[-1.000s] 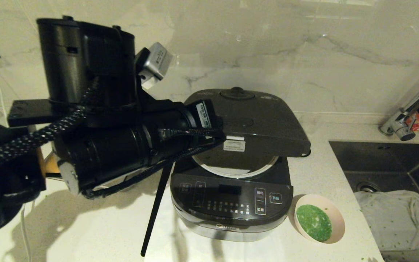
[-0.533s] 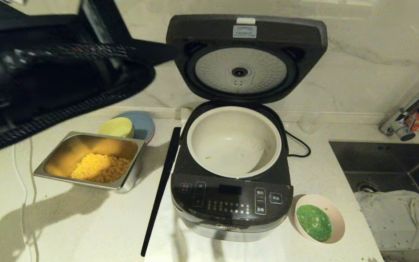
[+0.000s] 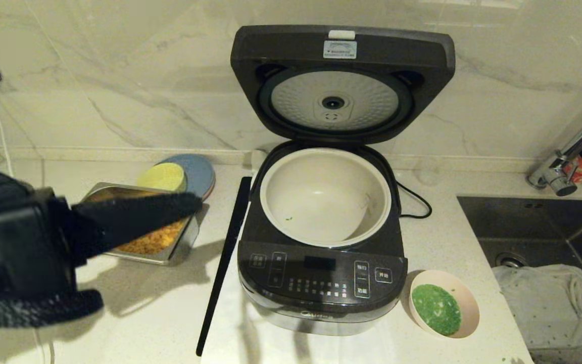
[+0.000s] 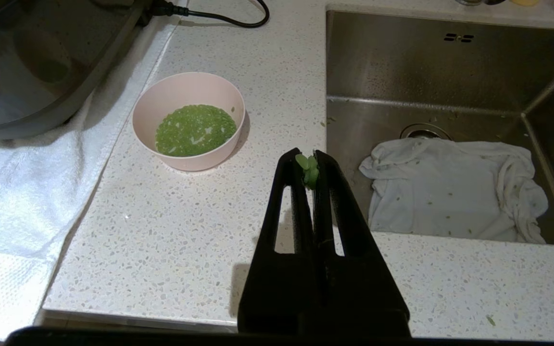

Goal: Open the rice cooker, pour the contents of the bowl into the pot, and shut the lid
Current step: Open the rice cooker

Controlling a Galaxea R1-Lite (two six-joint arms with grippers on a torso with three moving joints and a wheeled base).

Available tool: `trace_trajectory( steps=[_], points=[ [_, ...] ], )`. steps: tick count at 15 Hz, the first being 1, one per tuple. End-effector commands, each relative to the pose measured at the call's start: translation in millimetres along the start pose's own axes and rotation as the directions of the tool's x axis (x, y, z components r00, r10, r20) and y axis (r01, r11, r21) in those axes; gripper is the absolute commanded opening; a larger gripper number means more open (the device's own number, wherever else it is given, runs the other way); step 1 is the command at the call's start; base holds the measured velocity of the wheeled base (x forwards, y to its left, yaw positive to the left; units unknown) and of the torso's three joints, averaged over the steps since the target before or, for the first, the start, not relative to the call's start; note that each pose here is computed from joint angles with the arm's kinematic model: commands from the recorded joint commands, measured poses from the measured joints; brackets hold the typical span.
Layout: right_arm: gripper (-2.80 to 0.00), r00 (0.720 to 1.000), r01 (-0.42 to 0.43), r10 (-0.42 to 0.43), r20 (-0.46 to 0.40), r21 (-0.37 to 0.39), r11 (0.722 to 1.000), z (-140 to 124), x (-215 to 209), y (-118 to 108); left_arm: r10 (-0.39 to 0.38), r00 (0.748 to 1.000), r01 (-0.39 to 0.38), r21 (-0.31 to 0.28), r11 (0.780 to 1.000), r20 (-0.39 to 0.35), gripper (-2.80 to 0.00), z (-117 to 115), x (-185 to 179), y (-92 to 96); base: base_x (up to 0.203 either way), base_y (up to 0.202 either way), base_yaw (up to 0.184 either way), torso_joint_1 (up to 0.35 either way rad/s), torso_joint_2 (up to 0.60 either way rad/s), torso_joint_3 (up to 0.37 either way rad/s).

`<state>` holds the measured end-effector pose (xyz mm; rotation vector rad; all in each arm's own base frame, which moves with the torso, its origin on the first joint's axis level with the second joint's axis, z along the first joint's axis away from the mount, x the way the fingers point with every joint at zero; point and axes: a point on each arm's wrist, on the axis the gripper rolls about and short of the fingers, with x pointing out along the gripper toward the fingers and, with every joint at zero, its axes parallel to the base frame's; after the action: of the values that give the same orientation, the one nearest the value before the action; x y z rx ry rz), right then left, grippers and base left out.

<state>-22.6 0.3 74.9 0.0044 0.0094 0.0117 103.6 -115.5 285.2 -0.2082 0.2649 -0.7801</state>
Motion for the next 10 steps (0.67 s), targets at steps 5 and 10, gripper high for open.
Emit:
trace_trajectory(
  steps=[5,10],
  points=[
    [-2.80,1.000,-0.001,0.001,0.000,0.000,1.000,0.0,0.0,0.0,0.107,0.994,-0.108,0.022,0.994,0.033,-2.80,-28.9,96.0,8.2,0.000,0.000,0.000,0.000,0.00,0.000],
    [-2.80,1.000,-0.001,0.001,-0.001,0.000,1.000,0.0,0.0,0.0,0.186,0.950,-0.200,0.030,0.979,0.250,-2.80,-5.6,161.6,2.2,0.000,0.000,0.000,0.000,0.00,0.000]
  ],
)
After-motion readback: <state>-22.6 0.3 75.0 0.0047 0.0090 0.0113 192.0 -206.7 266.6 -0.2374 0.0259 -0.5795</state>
